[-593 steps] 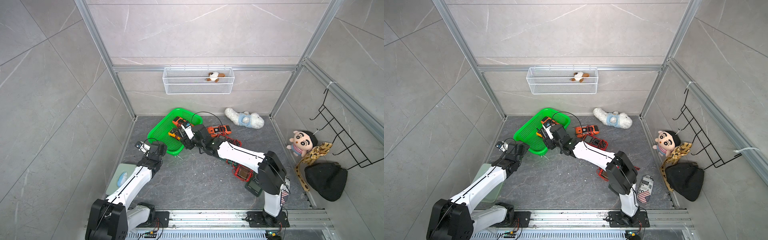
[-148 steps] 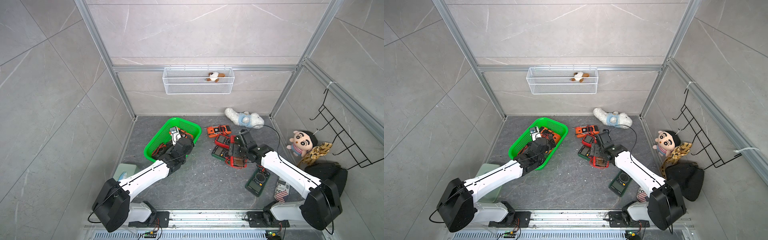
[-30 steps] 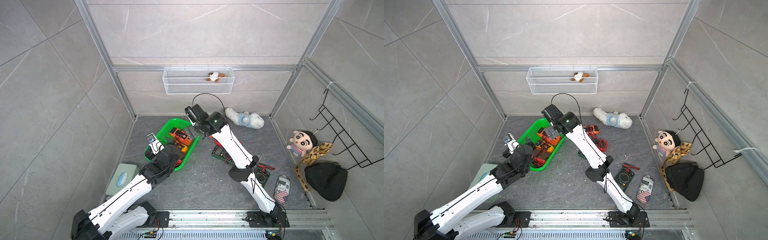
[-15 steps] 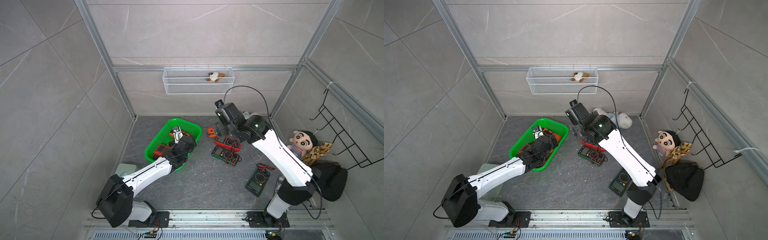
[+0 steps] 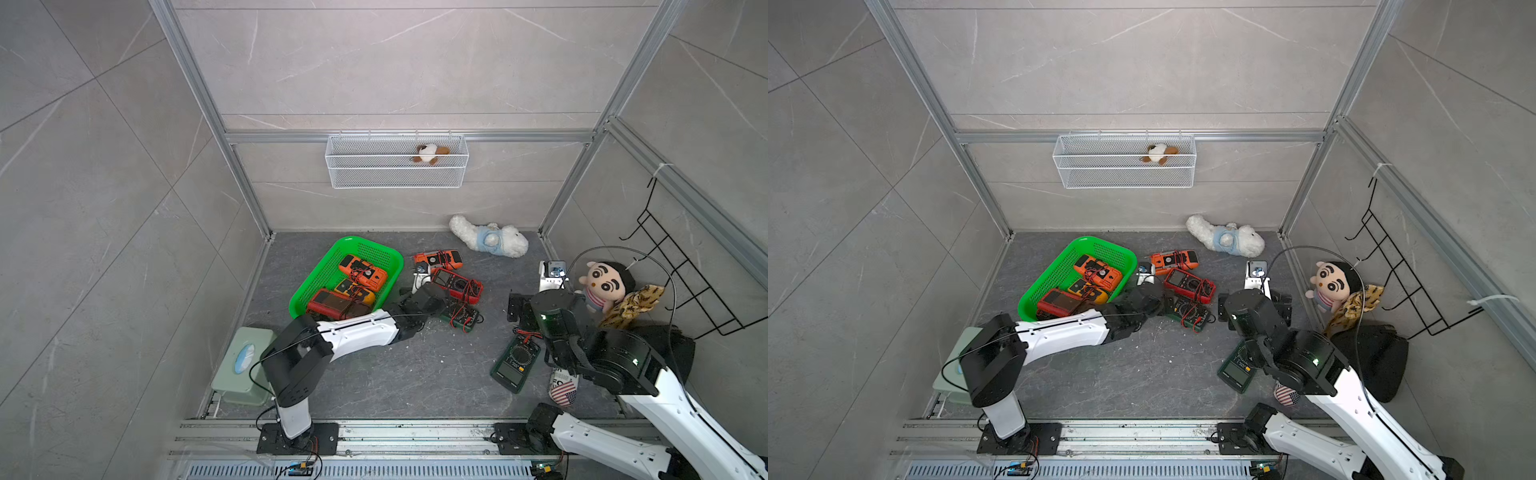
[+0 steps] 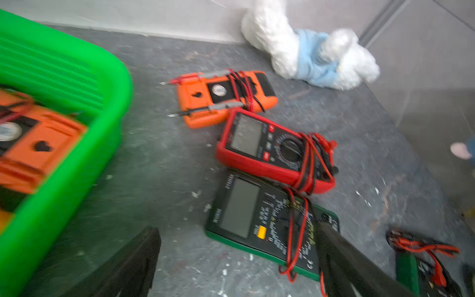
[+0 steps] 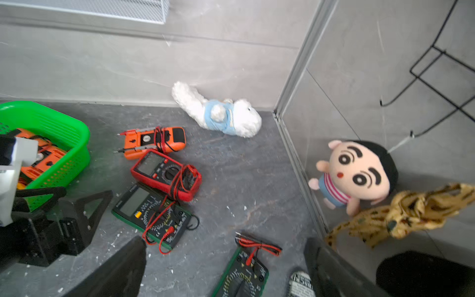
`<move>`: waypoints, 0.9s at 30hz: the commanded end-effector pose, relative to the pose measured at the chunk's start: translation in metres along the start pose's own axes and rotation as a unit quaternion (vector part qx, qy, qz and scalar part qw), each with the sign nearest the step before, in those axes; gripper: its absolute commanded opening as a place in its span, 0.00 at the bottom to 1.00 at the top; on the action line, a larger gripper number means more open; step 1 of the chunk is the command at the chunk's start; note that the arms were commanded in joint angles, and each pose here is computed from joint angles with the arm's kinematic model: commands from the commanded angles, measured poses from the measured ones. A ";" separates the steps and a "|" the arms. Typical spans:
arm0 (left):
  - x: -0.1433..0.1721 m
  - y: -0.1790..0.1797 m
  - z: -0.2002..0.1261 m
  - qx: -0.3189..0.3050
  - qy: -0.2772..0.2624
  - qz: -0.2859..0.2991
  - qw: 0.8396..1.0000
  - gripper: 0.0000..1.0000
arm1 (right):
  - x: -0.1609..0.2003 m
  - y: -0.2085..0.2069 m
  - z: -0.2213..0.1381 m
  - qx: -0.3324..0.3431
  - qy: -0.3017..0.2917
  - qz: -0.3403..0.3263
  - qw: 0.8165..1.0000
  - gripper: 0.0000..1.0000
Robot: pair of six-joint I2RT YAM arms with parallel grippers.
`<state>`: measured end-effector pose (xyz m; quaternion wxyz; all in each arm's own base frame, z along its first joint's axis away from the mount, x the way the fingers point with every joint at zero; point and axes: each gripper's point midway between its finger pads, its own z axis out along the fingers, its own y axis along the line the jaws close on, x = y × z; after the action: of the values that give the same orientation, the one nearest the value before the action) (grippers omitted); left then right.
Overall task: Put the multimeter into the basket
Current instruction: Pick up the multimeter from the center of the board.
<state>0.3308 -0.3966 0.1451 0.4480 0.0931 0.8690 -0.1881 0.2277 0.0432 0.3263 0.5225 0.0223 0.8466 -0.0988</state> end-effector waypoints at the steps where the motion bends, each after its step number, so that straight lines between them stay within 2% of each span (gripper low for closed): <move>1: 0.016 -0.047 0.007 0.058 0.024 0.043 0.997 0.98 | 0.028 -0.032 0.000 0.066 0.014 0.035 0.997 1.00; 8: 0.064 -0.117 0.029 0.093 0.065 0.105 0.988 0.98 | 0.066 -0.069 -0.009 0.098 0.010 0.072 0.992 1.00; 15: 0.098 -0.176 0.043 0.123 0.083 0.155 0.977 0.98 | 0.066 -0.090 -0.022 0.112 -0.011 0.111 0.987 1.00; 18: 0.117 -0.189 0.051 0.125 0.095 0.181 0.971 0.98 | 0.067 -0.090 -0.021 0.110 -0.008 0.110 0.988 1.00; 27: 0.153 -0.221 0.043 0.154 0.114 0.239 0.952 0.98 | 0.066 -0.083 -0.017 0.106 -0.002 0.102 0.989 1.00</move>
<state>0.2121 -0.6072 0.0472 0.3578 0.3526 0.8414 -0.1993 0.1697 -0.0371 0.2871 0.5265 0.1623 0.8257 -0.1211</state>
